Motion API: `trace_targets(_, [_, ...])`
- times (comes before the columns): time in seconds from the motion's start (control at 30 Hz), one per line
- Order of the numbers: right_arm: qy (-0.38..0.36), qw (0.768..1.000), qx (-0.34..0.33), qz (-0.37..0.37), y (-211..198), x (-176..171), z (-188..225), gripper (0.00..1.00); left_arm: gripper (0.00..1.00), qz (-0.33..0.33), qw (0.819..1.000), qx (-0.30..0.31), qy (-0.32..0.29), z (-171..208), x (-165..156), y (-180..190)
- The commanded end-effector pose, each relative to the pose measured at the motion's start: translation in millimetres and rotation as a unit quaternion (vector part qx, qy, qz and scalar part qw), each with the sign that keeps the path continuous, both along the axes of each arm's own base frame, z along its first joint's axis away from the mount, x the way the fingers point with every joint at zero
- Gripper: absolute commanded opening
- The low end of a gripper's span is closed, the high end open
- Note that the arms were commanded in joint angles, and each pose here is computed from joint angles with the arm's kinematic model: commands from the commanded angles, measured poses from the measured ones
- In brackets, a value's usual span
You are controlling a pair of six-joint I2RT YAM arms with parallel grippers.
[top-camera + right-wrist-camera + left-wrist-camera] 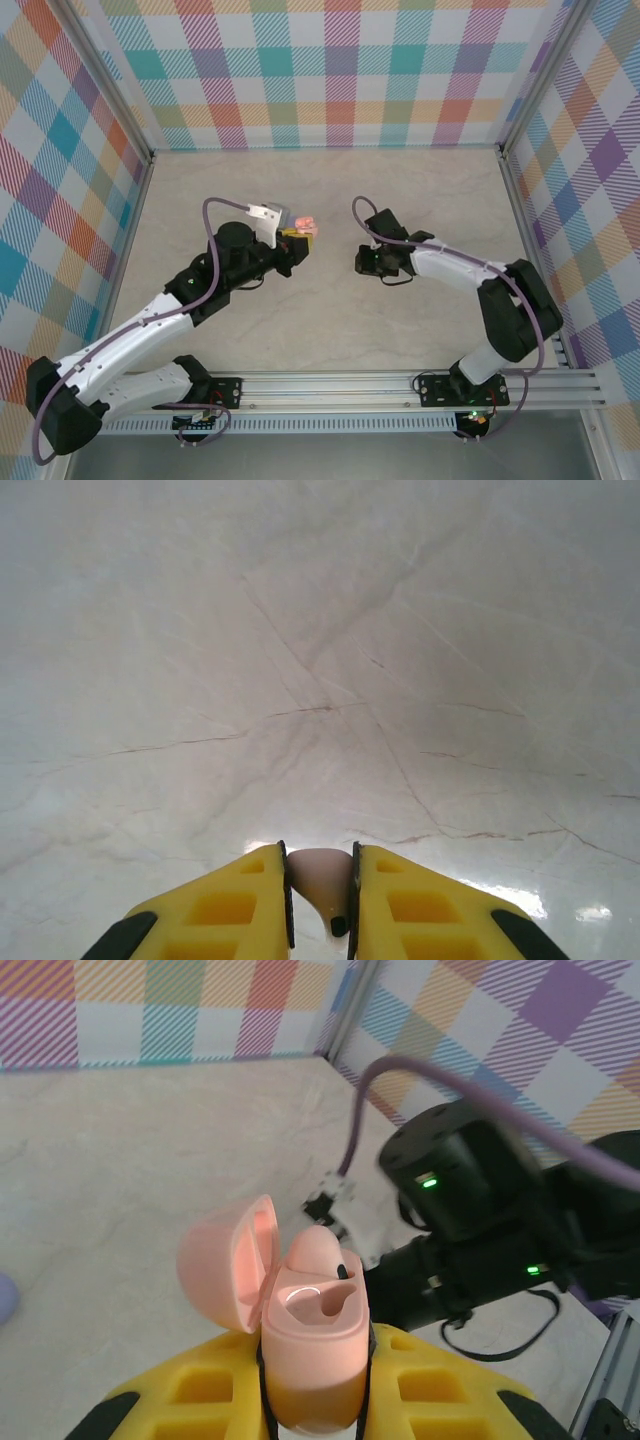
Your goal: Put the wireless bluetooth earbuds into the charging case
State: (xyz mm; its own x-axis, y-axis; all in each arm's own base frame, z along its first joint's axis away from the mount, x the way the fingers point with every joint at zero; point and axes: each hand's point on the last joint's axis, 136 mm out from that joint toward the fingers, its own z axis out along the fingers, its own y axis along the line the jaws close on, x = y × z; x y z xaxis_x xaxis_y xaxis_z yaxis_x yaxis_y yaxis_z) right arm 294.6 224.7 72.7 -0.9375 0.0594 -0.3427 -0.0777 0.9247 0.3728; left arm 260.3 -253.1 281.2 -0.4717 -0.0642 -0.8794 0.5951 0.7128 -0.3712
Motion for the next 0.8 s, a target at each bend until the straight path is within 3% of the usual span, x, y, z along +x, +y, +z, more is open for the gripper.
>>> trace_targets(0.0, [-0.056,0.997,0.046,0.020,9,5,35,0.18,0.09,0.000,0.999,-0.015,0.035,-10,4,-2])
trace_targets(0.23, [-0.126,0.985,0.108,0.055,15,-6,93,0.19,0.09,0.006,0.998,0.000,0.062,-32,15,-5])
trace_targets(0.43, [-0.180,0.968,0.155,0.085,18,-19,142,0.19,0.09,-0.028,0.997,0.001,0.070,-43,14,-19])
trace_targets(0.77, [-0.251,0.924,0.249,0.148,28,-51,221,0.20,0.09,-0.119,0.992,-0.030,0.003,-28,-1,-45])
